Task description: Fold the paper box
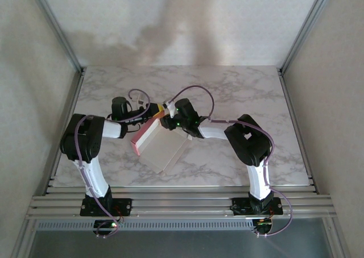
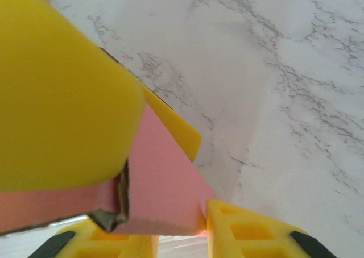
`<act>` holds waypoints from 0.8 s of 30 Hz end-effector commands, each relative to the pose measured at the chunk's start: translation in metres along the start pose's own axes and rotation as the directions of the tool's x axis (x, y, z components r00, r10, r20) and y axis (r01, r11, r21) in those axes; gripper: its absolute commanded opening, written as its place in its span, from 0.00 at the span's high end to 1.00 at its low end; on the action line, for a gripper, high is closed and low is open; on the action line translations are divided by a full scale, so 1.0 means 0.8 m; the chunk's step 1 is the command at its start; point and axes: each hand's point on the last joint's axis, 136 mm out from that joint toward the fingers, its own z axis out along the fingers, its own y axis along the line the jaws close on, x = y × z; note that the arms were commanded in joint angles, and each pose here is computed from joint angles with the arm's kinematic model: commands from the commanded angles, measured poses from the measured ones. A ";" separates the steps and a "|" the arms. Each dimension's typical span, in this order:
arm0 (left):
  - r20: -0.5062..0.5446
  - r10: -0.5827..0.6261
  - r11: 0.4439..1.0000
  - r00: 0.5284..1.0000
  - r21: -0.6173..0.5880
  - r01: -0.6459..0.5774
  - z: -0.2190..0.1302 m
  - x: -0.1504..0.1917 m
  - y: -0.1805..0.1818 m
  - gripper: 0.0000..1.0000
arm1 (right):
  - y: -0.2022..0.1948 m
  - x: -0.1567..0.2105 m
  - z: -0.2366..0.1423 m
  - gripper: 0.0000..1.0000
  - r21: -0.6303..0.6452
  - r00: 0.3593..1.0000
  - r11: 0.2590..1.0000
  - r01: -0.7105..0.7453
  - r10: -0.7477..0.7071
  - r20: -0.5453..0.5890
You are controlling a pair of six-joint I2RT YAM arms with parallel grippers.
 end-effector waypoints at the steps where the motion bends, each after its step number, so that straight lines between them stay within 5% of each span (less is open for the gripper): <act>1: -0.050 -0.002 0.999 0.999 0.048 0.004 0.005 0.005 -0.007 0.24 | 0.005 -0.027 0.000 0.80 0.008 0.996 0.999 0.043 -0.043 0.072; 11: -0.060 -0.008 0.999 0.998 0.053 0.011 0.010 0.001 -0.005 0.24 | -0.010 -0.028 -0.007 0.99 0.086 0.997 0.995 0.043 -0.049 0.067; 24: -0.078 0.003 0.999 0.997 0.050 0.001 0.019 0.005 -0.011 0.24 | -0.002 -0.024 0.000 0.79 0.055 0.998 0.998 0.027 -0.030 0.048</act>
